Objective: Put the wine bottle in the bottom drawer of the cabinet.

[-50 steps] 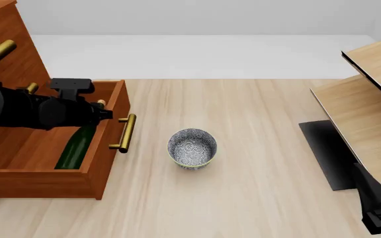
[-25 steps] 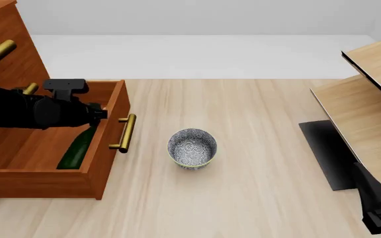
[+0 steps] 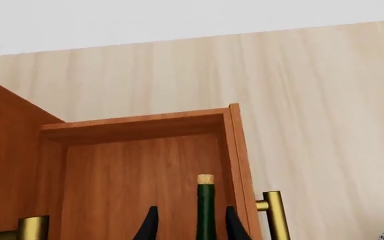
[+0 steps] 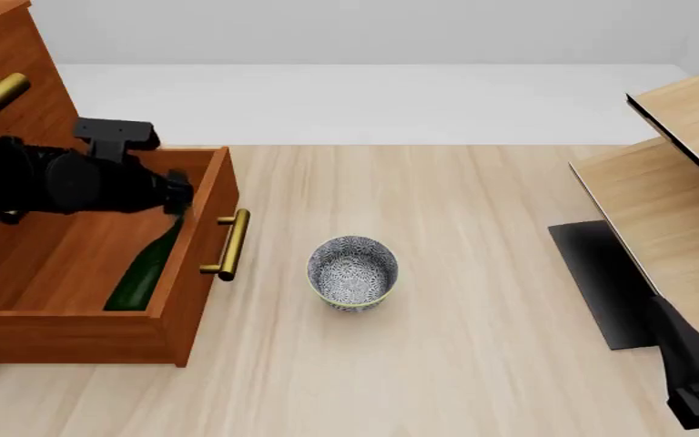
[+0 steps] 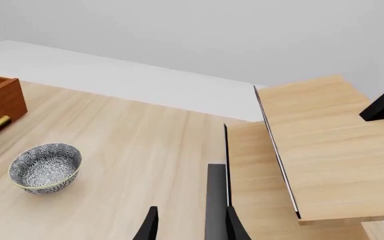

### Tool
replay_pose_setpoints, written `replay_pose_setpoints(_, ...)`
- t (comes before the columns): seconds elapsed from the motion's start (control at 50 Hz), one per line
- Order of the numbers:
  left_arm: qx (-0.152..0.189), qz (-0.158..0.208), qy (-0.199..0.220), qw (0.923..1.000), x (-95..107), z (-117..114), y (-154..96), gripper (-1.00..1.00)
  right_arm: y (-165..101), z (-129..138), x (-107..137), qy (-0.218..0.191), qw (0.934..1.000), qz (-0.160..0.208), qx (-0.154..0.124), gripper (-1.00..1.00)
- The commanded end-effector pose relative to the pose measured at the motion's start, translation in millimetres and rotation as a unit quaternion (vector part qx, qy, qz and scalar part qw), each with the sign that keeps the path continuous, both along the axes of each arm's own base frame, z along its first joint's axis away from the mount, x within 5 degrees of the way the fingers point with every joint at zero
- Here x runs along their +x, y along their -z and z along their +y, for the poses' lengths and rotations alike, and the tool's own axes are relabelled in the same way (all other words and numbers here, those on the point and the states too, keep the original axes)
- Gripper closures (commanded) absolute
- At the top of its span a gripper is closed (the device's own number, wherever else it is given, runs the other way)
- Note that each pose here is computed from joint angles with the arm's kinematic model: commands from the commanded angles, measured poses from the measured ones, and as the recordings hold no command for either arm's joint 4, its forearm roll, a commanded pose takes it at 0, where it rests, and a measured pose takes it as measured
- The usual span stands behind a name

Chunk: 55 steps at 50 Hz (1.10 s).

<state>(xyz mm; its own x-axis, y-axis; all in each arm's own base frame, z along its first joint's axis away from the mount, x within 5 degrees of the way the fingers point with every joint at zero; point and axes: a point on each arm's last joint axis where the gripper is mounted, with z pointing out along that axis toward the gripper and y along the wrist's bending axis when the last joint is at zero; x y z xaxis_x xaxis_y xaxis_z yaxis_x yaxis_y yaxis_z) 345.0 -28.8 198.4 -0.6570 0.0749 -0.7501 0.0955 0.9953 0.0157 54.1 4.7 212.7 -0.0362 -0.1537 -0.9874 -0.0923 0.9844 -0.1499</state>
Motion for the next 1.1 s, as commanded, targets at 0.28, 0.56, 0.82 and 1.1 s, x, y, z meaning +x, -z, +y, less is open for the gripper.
replay_pose_setpoints(0.28,0.002,-0.043,0.0,0.9991,-3,4,-69,-1.0,-3,0,-1,-0.001,1.0,-0.005,0.001,-1.0)
replay_pose_setpoints(0.56,-0.004,-0.087,0.009,0.9962,-40,0,-121,-1.0,-7,0,-1,-0.004,0.9999,-0.01,0.0,-1.0)
replay_pose_setpoints(0.82,-0.007,-0.132,0.021,0.991,-82,-2,-172,-1.0,-11,1,-2,-0.007,0.9999,-0.015,-0.002,-1.0)
replay_pose_setpoints(1.1,-0.011,-0.168,0.026,0.9854,-132,2,-211,-1.0,-17,1,-3,-0.015,0.9997,-0.022,-0.001,-1.0)
